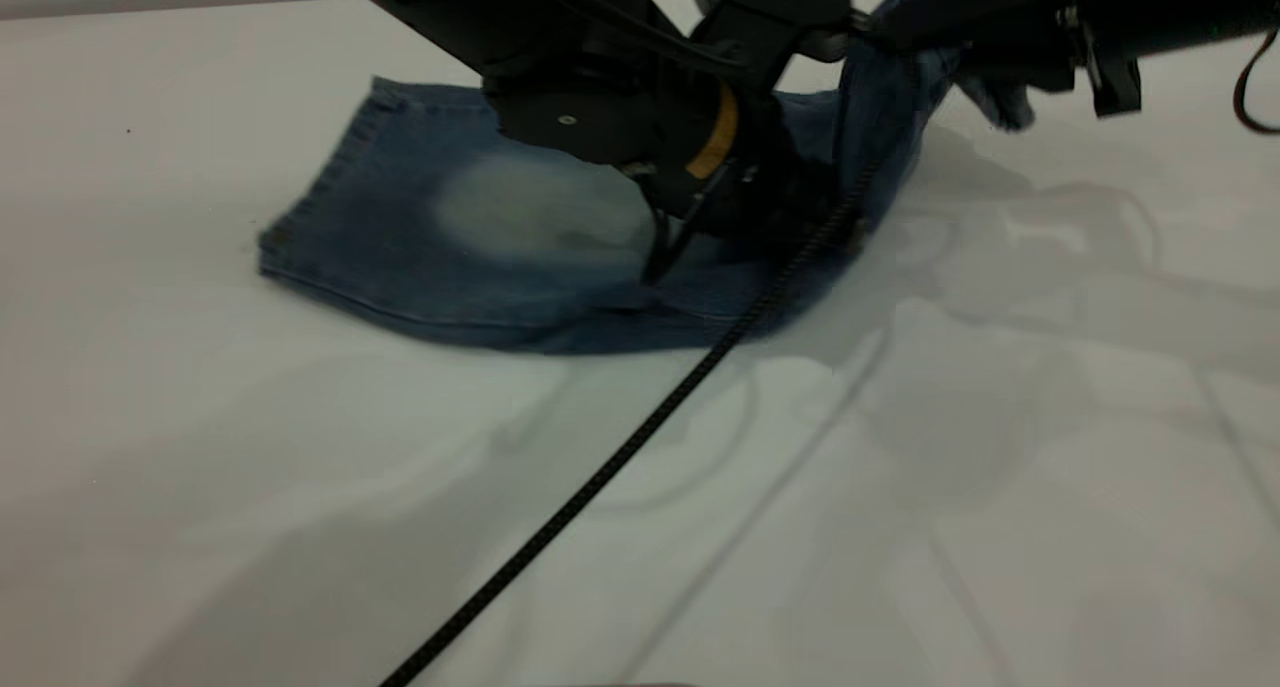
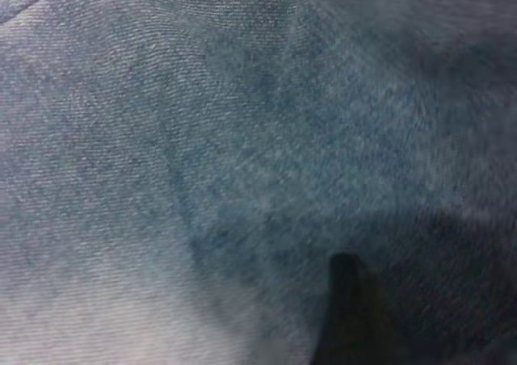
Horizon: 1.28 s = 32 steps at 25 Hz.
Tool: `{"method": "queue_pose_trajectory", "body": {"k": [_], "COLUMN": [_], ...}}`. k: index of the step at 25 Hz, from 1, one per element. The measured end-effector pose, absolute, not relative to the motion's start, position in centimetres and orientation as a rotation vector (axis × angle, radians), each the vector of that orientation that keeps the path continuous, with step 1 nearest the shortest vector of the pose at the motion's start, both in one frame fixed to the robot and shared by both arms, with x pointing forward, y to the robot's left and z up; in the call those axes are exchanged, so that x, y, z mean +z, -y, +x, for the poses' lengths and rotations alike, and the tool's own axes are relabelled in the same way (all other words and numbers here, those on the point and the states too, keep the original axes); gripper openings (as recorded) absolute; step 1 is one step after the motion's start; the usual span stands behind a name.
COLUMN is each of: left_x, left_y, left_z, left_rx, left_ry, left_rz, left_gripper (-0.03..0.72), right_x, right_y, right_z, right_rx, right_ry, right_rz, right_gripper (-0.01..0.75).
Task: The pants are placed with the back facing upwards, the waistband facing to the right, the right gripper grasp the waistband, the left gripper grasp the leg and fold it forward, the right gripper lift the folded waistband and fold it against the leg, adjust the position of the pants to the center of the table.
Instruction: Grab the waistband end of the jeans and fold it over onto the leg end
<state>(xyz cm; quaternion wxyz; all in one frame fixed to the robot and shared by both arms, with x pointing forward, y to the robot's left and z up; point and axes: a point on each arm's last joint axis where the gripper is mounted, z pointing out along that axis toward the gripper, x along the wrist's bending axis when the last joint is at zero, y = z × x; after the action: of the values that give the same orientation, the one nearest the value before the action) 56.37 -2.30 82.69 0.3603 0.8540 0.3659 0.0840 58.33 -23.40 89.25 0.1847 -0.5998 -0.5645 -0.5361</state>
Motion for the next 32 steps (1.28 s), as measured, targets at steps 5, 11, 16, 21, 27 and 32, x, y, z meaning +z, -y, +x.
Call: {"method": "queue_pose_trajectory", "body": {"k": [5, 11, 16, 21, 27, 32], "left_x": [82.9, 85.8, 85.8, 84.5, 84.0, 85.0], "left_y": [2.9, 1.5, 0.6, 0.3, 1.2, 0.1], "left_z": [55.7, 56.7, 57.0, 56.0, 55.3, 55.9], "left_rx": [0.225, 0.486, 0.556, 0.480, 0.316, 0.431], "left_ry": [-0.919, -0.874, -0.927, -0.930, -0.944, -1.005], "left_rz": [2.224, 2.330, 2.365, 2.379, 2.293, 2.319], "left_gripper": [0.444, 0.444, 0.428, 0.398, 0.396, 0.396], "right_x": [90.7, 92.3, 93.8, 95.2, 95.9, 95.8], "right_y": [23.6, 24.2, 25.2, 25.9, 25.9, 25.8], "right_z": [58.2, 58.3, 58.3, 58.2, 58.1, 58.0], "right_rx": [-1.578, -1.659, -1.737, -1.793, -1.817, -1.801], "right_ry": [1.644, 1.641, 1.685, 1.704, 1.715, 1.735], "right_rz": [-1.617, -1.556, -1.539, -1.532, -1.519, -1.508], "right_gripper": [0.044, 0.044, 0.044, 0.044, 0.044, 0.044]}}
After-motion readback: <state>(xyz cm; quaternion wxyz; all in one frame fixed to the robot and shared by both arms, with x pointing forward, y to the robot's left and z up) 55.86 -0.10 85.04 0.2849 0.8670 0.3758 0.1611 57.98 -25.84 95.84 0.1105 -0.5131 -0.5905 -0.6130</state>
